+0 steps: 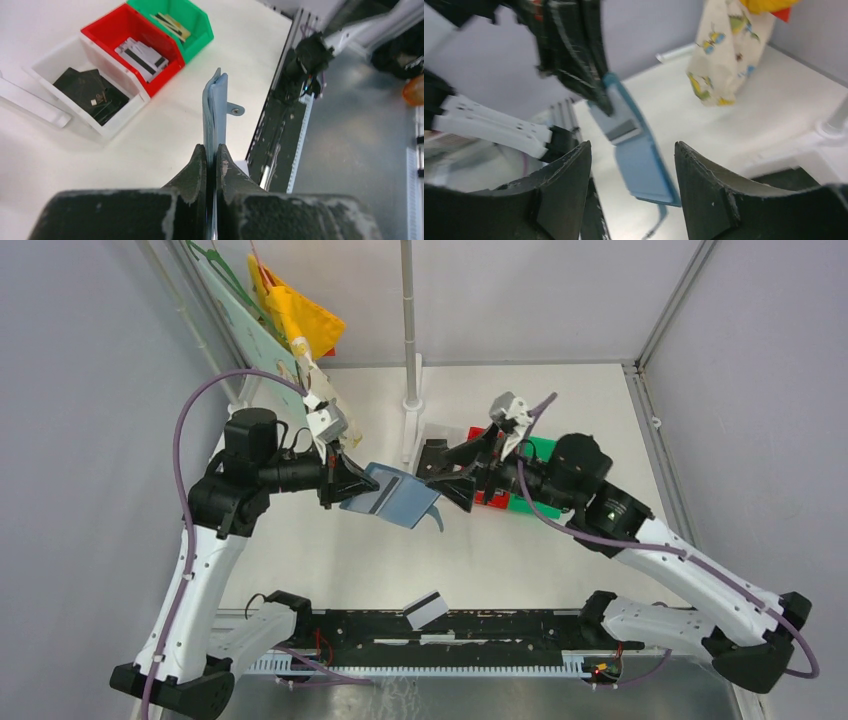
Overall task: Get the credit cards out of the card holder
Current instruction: Remove the credit card from the card holder.
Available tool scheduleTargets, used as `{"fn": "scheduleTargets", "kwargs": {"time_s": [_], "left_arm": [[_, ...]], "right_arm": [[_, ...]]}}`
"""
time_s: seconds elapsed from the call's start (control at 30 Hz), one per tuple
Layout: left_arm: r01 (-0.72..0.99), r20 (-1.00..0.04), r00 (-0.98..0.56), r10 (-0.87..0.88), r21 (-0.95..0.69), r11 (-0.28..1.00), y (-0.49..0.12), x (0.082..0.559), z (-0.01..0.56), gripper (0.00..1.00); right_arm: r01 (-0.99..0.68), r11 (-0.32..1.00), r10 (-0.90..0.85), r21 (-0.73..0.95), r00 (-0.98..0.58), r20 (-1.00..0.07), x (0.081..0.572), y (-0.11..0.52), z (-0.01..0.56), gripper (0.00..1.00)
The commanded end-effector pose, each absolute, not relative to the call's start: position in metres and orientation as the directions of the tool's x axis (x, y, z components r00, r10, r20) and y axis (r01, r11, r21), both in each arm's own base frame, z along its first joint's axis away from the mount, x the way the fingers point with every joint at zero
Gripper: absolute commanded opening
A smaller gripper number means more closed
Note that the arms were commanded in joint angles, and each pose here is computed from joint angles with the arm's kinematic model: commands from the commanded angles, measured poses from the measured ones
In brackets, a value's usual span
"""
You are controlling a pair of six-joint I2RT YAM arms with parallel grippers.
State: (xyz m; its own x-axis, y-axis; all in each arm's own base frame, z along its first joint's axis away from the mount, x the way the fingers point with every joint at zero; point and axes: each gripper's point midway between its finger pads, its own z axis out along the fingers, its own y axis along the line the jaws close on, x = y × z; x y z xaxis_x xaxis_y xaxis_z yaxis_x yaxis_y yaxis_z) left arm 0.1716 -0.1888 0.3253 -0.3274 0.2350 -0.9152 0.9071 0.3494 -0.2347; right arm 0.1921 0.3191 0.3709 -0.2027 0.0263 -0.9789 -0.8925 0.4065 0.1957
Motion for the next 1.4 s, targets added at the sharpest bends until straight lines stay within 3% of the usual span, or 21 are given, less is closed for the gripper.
{"fn": "scheduleTargets", "kwargs": {"time_s": [0.0, 0.07, 0.13, 0.5, 0.93, 1.0, 1.17, 1.37], "left_arm": [[0.836, -0.921, -0.387, 0.034, -0.335, 0.435, -0.197, 0.193, 0.363, 0.02], [0.823, -0.909, -0.417, 0.007, -0.374, 0.429, -0.199, 0.193, 0.365, 0.02], [0.811, -0.895, -0.446, -0.013, -0.411, 0.416, -0.201, 0.192, 0.366, 0.02], [0.822, -0.867, -0.497, -0.032, -0.482, 0.302, -0.21, 0.173, 0.382, 0.02], [0.827, -0.859, -0.51, -0.052, -0.506, 0.245, -0.213, 0.164, 0.394, 0.02], [0.825, -0.857, -0.513, -0.05, -0.508, 0.246, -0.213, 0.165, 0.392, 0.02], [0.821, -0.855, -0.516, -0.045, -0.509, 0.257, -0.213, 0.167, 0.384, 0.02], [0.826, -0.857, -0.516, -0.008, -0.499, 0.263, -0.212, 0.168, 0.369, 0.13]], "right_arm": [[-0.914, 0.144, 0.324, 0.379, -0.318, -0.891, 0.157, 0.335, 0.417, 0.67], [-0.895, 0.021, 0.326, 0.446, -0.416, -0.849, 0.143, 0.345, 0.407, 0.67], [-0.871, -0.021, 0.315, 0.49, -0.471, -0.824, 0.138, 0.352, 0.392, 0.67], [-0.825, 0.018, 0.266, 0.565, -0.54, -0.798, 0.154, 0.37, 0.352, 0.66], [-0.807, -0.045, 0.317, 0.589, -0.57, -0.758, 0.159, 0.381, 0.363, 0.61], [-0.804, -0.073, 0.332, 0.59, -0.578, -0.746, 0.157, 0.381, 0.367, 0.58], [-0.793, -0.202, 0.399, 0.575, -0.603, -0.69, 0.147, 0.375, 0.39, 0.37], [-0.761, -0.257, 0.439, 0.596, -0.642, -0.629, 0.149, 0.371, 0.396, 0.2]]}}
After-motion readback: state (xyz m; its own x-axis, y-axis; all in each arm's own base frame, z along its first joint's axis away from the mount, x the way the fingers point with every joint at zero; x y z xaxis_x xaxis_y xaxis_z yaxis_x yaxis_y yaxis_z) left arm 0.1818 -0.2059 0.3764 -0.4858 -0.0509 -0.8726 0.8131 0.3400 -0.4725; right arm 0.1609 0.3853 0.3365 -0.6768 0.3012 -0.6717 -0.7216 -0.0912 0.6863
